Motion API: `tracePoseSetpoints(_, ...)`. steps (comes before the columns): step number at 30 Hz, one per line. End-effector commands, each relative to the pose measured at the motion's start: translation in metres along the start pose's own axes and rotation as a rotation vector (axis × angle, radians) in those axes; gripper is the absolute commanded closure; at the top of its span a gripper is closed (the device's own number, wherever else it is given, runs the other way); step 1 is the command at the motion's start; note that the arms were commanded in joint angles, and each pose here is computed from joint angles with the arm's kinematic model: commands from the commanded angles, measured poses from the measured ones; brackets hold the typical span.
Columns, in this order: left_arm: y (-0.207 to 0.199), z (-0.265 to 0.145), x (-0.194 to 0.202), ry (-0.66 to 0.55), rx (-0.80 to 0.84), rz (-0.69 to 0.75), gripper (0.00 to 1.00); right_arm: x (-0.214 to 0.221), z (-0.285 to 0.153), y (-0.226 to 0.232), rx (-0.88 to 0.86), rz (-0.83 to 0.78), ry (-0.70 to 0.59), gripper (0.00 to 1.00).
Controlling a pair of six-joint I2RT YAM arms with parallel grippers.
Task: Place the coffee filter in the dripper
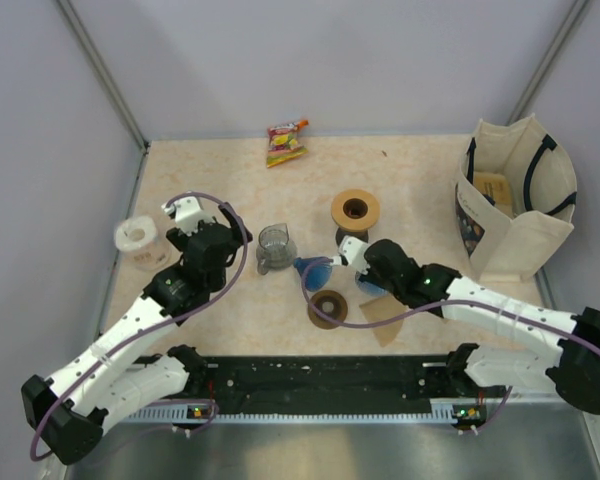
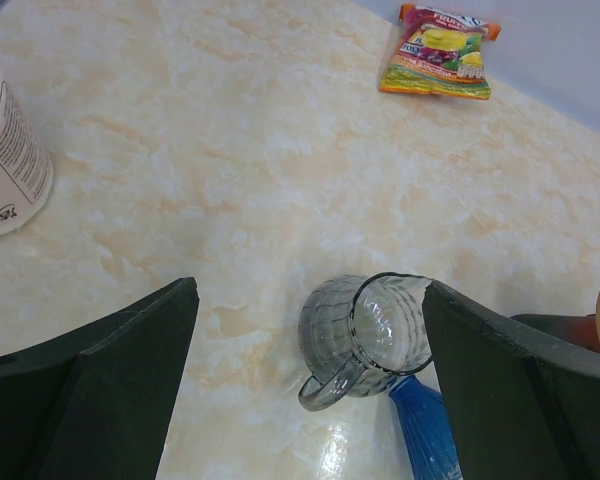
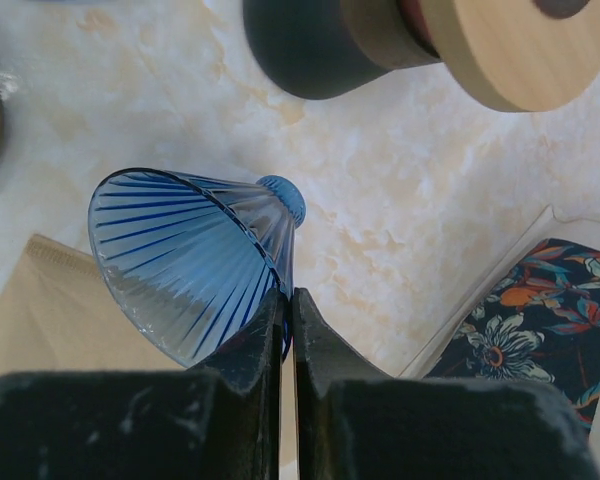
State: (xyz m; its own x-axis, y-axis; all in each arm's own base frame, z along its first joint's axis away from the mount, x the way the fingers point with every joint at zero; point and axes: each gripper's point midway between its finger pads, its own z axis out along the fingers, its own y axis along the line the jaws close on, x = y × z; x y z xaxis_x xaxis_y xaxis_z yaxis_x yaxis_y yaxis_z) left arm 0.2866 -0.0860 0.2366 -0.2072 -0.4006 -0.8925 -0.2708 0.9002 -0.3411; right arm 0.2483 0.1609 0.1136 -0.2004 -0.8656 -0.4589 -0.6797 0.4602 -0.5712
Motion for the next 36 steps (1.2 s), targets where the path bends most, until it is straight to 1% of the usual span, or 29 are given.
tracePoseSetpoints(1, 0.001, -0.001, -0.009, -0.034, -0.004, -0.021, 0.01, -0.045, -0.032, -0.018, -0.026, 0.114, -0.196, 1.00)
tracePoseSetpoints(4, 0.001, -0.002, -0.009, -0.032, -0.003, -0.020, 0.01, -0.073, -0.059, -0.021, -0.095, 0.218, -0.315, 1.00)
tracePoseSetpoints(6, 0.001, -0.002, -0.009, -0.033, -0.001, -0.023, 0.01, -0.096, -0.080, -0.028, -0.131, 0.333, -0.395, 1.00)
tracePoseSetpoints(8, 0.003, -0.002, -0.009, -0.040, -0.007, -0.023, 0.01, -0.115, -0.098, -0.038, -0.150, 0.494, -0.442, 1.00)
tracePoseSetpoints(9, 0.004, -0.002, -0.010, -0.043, -0.008, -0.027, 0.01, -0.121, -0.104, -0.048, -0.128, 0.572, -0.448, 1.00)
tracePoseSetpoints(10, 0.004, -0.002, -0.010, -0.044, -0.007, -0.025, 0.01, -0.127, -0.109, -0.052, -0.137, 0.712, -0.440, 1.00)
tracePoseSetpoints(13, 0.003, -0.002, -0.010, -0.046, -0.004, -0.028, 0.01, -0.144, -0.124, -0.073, -0.148, 0.921, -0.431, 1.00)
tracePoseSetpoints(16, 0.001, -0.001, -0.010, -0.044, 0.003, -0.029, 0.01, -0.158, -0.128, -0.084, -0.251, 1.065, -0.418, 1.00)
tracePoseSetpoints(19, -0.001, -0.001, -0.009, -0.036, 0.012, -0.026, 0.01, -0.160, -0.116, -0.094, -0.338, 1.143, -0.361, 1.00)
tracePoseSetpoints(23, -0.002, -0.002, -0.007, -0.030, 0.018, -0.024, 0.01, -0.148, -0.089, -0.117, -0.327, 1.243, -0.270, 1.00)
tracePoseSetpoints(26, -0.001, -0.002, -0.007, -0.029, 0.018, -0.022, 0.01, -0.142, -0.070, -0.132, -0.336, 1.288, -0.229, 1.00)
tracePoseSetpoints(32, -0.002, -0.001, -0.005, -0.023, 0.023, -0.019, 0.01, -0.132, -0.045, -0.154, -0.306, 1.321, -0.170, 1.00)
tracePoseSetpoints(36, -0.003, 0.000, -0.003, -0.017, 0.022, -0.013, 0.01, -0.127, -0.031, -0.153, -0.333, 1.337, -0.131, 1.00)
